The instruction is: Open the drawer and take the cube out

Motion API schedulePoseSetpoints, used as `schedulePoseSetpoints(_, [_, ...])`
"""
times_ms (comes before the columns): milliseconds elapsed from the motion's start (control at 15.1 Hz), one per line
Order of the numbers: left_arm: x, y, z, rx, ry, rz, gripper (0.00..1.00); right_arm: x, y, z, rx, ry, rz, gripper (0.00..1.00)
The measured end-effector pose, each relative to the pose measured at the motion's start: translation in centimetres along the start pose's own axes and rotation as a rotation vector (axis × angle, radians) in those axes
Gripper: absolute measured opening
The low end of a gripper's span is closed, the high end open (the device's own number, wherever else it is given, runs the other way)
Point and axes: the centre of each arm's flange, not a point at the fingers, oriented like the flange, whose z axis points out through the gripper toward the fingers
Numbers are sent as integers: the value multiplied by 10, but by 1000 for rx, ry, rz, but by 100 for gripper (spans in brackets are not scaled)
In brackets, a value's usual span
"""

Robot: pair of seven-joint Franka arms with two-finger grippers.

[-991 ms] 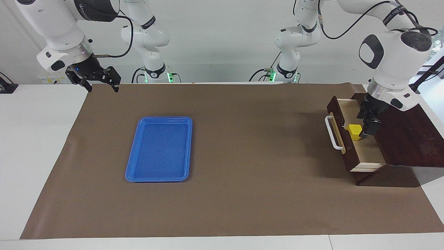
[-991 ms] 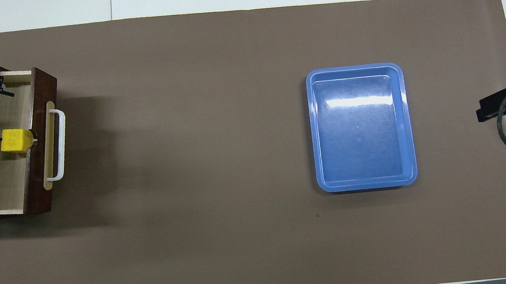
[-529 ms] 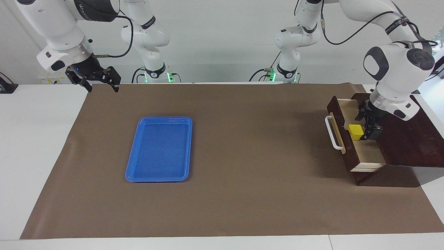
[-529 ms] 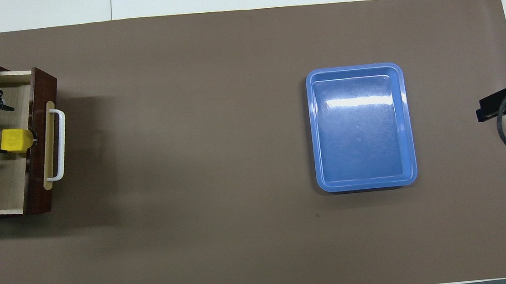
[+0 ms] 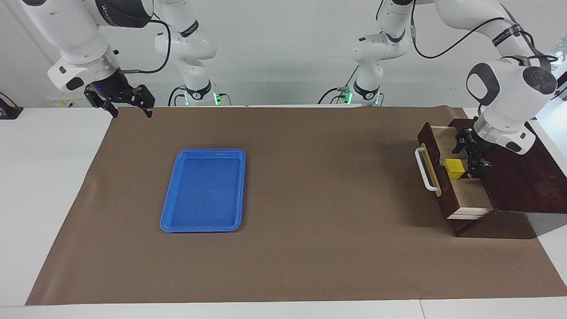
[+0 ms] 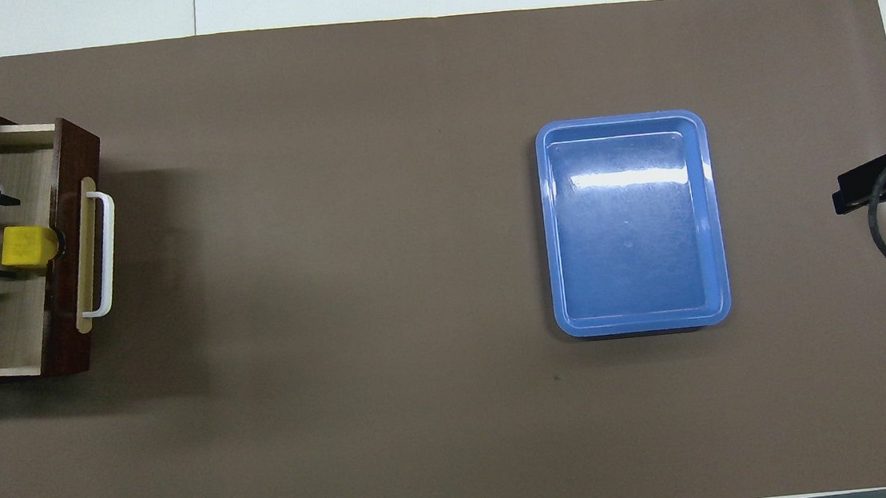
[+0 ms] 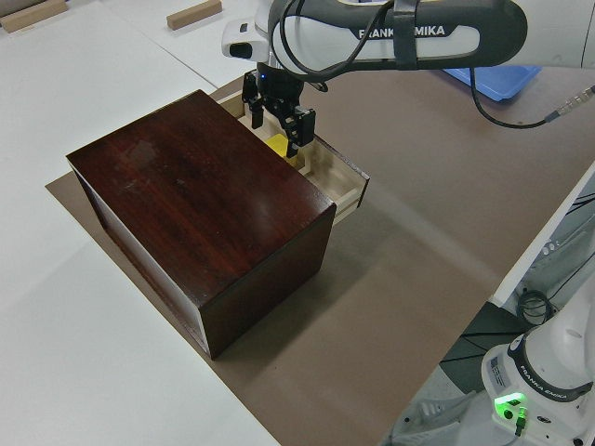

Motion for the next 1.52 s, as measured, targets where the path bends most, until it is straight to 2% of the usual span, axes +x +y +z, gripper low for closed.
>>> schedulePoseSetpoints(1057, [9,-6,20,5,16,-20,99,-1,0,3,0,-16,0,100])
schedulePoseSetpoints(1189, [8,-6,22,3,16,-20,98,-1,0,4,0,-18,0,100])
schedulePoseSetpoints(1321, [8,-6,23,2,17,-21,90,-2,0,6,1,-22,0,100])
schedulePoseSetpoints(1520, [8,-6,22,-2,18,-23,86,-3,-1,9,0,-30,5,93])
